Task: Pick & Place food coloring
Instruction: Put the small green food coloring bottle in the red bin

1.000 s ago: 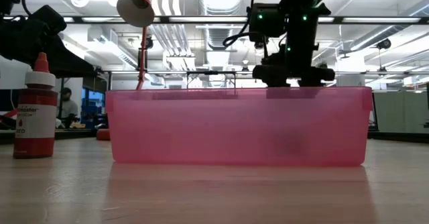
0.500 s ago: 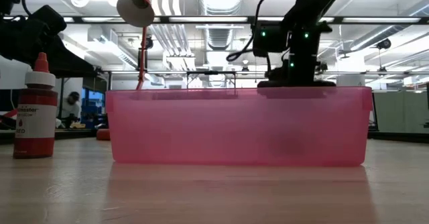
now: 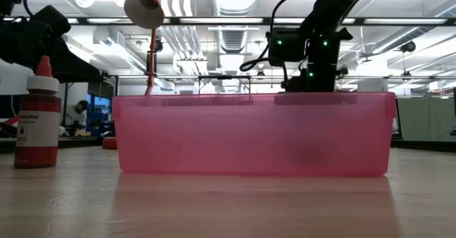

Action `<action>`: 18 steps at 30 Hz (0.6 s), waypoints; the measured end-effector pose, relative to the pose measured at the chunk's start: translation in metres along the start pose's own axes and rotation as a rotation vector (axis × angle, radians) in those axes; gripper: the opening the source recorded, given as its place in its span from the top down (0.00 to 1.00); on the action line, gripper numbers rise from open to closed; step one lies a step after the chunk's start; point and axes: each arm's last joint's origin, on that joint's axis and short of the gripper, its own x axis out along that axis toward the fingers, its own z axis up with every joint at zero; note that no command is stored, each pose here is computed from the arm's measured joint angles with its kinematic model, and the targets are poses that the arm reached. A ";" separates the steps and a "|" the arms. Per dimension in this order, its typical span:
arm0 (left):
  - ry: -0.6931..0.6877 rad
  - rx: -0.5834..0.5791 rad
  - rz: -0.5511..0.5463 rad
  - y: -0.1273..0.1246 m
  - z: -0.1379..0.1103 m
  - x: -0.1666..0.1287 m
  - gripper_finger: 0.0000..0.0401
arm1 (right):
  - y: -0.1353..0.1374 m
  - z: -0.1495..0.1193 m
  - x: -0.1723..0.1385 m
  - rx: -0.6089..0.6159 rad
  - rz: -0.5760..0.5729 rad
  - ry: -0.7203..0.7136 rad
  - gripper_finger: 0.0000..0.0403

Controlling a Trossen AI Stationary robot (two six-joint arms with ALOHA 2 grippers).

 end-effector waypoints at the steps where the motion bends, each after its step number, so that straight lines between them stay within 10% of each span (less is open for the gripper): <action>1: 0.000 0.000 0.000 0.000 0.000 0.000 0.58 | 0.000 0.000 0.000 0.000 0.000 0.000 0.27; 18: 0.000 0.000 0.000 0.000 0.000 0.000 0.58 | 0.001 0.001 0.000 -0.022 0.024 -0.002 0.49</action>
